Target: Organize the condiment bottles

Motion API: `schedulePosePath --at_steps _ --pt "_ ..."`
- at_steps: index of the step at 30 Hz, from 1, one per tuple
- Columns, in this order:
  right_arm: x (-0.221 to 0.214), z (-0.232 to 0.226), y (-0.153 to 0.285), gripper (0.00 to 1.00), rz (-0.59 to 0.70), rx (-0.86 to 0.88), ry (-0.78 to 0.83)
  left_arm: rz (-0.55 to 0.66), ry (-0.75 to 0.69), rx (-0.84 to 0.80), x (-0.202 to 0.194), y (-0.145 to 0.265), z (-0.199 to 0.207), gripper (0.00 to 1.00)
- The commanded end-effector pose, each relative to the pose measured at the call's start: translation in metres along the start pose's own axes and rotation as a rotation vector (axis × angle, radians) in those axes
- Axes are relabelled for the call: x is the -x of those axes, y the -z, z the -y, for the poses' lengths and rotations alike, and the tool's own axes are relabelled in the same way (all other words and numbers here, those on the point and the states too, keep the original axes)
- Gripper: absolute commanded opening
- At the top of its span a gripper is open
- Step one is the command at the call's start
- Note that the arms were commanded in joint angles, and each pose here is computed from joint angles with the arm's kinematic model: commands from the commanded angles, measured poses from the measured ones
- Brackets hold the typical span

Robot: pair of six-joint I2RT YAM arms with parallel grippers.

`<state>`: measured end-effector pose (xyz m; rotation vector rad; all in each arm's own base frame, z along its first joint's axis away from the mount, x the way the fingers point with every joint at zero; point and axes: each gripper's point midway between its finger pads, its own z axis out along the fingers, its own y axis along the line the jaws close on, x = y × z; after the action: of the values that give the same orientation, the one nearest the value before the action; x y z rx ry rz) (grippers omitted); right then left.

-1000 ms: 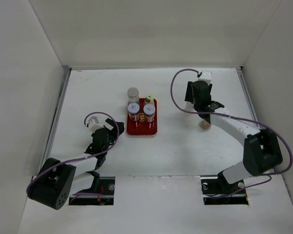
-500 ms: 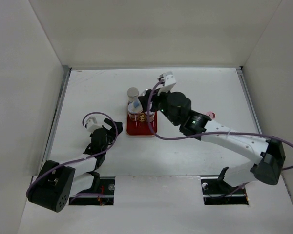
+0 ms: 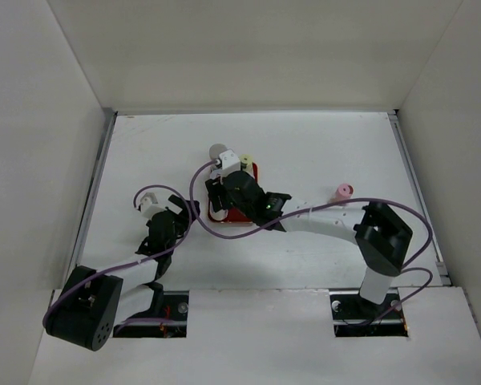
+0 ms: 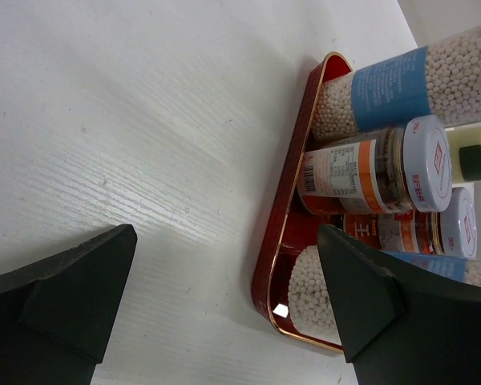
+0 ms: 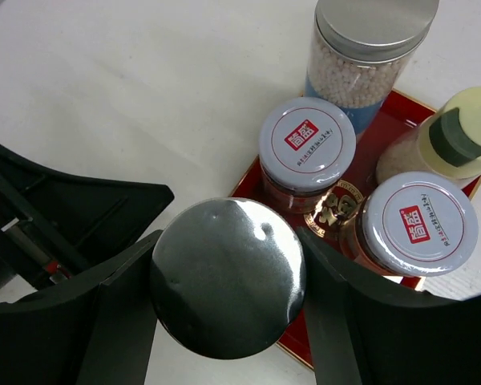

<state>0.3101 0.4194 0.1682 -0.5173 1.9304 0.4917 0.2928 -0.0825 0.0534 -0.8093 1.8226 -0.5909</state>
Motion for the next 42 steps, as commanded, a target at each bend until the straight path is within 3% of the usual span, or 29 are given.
schedulePosePath --at_steps 1,8,12,16,22,28,33,37,42 --pt "0.076 -0.009 0.004 0.57 0.217 0.003 -0.078 0.013 0.013 -0.011 0.003 0.001 0.001 1.00" --pt "0.036 -0.018 -0.017 0.60 0.150 -0.035 -0.029 0.007 0.011 -0.010 0.001 0.001 0.001 1.00" --pt "0.031 -0.025 -0.019 0.76 0.139 -0.025 -0.013 0.004 0.010 -0.006 0.000 0.000 0.000 1.00" --pt "0.049 -0.022 -0.004 0.89 0.173 -0.038 -0.024 0.008 0.011 -0.011 0.001 0.001 0.002 1.00" --pt "0.094 -0.003 0.061 0.95 0.278 -0.016 -0.099 0.009 0.013 -0.019 0.002 0.002 0.003 1.00" --pt "0.097 0.110 0.133 0.96 0.402 -0.185 -0.287 0.006 0.013 -0.032 0.001 0.003 0.007 1.00" --pt "0.037 0.257 0.202 0.98 0.423 -0.673 -0.459 -0.002 0.010 -0.036 -0.001 0.003 0.008 1.00" --pt "-0.019 0.316 0.225 0.99 0.303 -0.913 -0.500 -0.010 0.006 -0.041 -0.004 0.003 0.011 1.00" --pt "-0.060 0.337 0.201 0.99 0.139 -0.956 -0.491 -0.018 0.006 -0.044 -0.006 0.002 0.012 1.00"
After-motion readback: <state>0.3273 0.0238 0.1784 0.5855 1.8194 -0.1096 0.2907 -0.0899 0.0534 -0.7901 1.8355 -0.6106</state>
